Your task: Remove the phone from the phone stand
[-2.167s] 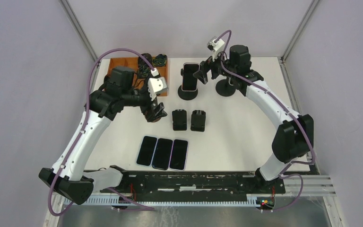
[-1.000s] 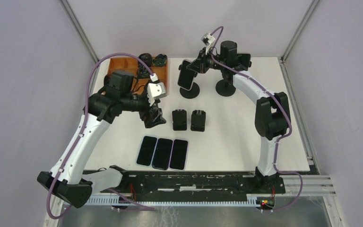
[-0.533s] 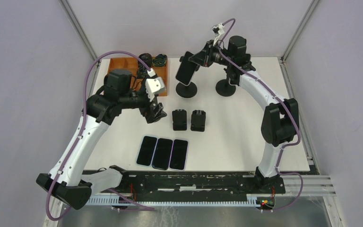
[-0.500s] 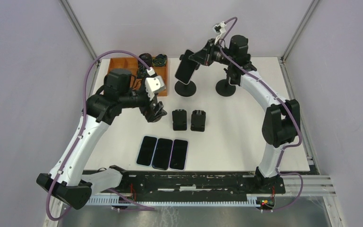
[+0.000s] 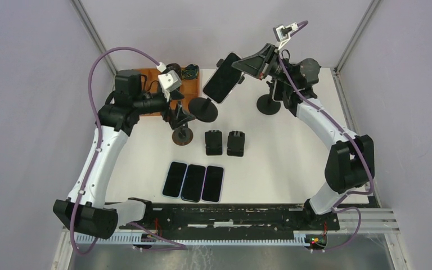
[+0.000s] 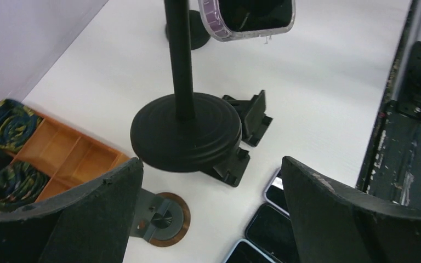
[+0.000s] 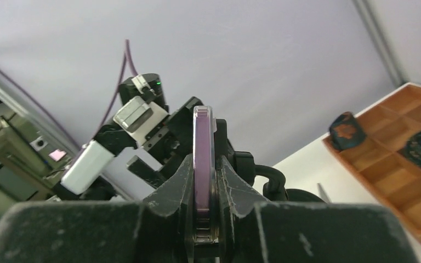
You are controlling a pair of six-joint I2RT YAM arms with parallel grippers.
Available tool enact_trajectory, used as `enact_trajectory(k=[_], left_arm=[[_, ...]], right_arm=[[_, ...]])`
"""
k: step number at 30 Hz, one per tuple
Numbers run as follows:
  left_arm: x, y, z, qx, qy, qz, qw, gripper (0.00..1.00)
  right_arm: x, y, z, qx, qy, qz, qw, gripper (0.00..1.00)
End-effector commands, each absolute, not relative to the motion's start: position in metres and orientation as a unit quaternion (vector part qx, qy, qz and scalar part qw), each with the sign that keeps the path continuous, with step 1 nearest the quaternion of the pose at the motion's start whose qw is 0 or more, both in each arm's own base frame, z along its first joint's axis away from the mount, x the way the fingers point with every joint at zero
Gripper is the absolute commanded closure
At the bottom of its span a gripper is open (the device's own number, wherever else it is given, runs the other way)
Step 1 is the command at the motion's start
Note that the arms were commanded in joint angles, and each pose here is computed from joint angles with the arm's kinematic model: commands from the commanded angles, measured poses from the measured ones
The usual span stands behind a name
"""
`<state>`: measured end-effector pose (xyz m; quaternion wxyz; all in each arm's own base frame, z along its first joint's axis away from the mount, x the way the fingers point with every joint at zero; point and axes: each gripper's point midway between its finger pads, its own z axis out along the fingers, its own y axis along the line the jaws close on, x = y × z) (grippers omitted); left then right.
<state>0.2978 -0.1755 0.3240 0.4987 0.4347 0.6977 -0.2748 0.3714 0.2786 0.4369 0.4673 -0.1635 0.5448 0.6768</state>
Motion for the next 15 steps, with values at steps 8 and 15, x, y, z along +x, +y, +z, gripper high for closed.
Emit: enact_trajectory(k=[8, 15], left_arm=[[0.266, -0.206, 0.352, 0.504, 0.591, -0.371, 0.509, 0.01], [0.270, -0.209, 0.352, 0.508, 0.586, -0.369, 0.512, 0.02]], right_arm=[[0.252, 0.296, 0.537, -0.238, 0.411, 0.744, 0.470, 1.00], [0.221, 0.312, 0.546, -0.255, 0.393, 0.757, 0.455, 1.00]])
